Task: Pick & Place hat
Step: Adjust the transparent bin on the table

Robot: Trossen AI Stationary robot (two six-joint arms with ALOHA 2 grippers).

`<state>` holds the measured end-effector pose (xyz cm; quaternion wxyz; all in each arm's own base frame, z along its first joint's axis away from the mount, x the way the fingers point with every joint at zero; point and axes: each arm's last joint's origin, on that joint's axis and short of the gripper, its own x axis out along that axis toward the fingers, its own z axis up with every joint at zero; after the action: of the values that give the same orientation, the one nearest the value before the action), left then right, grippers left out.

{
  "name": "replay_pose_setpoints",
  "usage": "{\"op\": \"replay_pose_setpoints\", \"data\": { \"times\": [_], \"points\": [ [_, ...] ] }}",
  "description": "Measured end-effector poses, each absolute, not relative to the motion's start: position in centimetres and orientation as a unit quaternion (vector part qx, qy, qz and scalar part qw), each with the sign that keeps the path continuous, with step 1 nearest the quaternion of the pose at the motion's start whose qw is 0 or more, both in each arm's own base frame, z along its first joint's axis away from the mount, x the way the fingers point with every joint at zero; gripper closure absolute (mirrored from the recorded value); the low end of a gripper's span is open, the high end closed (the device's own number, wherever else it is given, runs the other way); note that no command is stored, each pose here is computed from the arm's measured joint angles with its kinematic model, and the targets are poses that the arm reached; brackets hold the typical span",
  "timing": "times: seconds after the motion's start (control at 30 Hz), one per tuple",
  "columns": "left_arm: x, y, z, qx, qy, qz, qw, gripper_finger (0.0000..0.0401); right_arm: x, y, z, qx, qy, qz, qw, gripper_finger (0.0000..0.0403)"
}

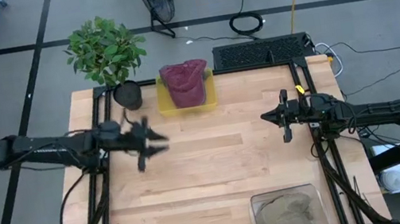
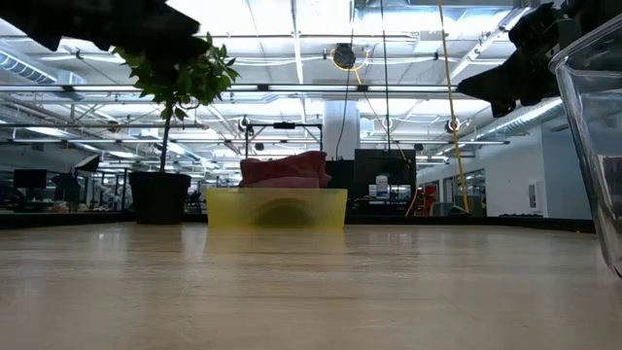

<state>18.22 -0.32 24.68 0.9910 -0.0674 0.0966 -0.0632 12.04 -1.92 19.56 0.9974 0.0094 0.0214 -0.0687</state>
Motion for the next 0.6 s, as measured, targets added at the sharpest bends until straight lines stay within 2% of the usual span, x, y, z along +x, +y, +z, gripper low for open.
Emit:
{"op": "replay_pose_setpoints", "data": {
  "times": [0.17, 0.27, 0.4, 0.6],
  "points": [
    [20.2, -3.2, 22.5, -0.053, 0.149, -0.104, 0.982, 0.0254, 12.0, -1.9, 19.6, 0.009, 0.021, -0.068, 0.997, 0.0403],
    [22.0, -5.0, 21.4, -0.025, 0.130, -0.106, 0.986, 0.0254, 12.0, -1.9, 19.6, 0.009, 0.019, -0.069, 0.997, 0.0403],
    [25.2, -6.8, 21.2, 0.033, 0.122, -0.142, 0.982, 0.0254, 12.0, -1.9, 19.7, 0.009, 0.013, -0.068, 0.998, 0.0403],
    [30.7, -9.0, 21.2, 0.035, 0.145, -0.179, 0.972, 0.0254, 12.0, -1.9, 19.7, 0.009, 0.014, -0.068, 0.998, 0.0403]
  ]
}}
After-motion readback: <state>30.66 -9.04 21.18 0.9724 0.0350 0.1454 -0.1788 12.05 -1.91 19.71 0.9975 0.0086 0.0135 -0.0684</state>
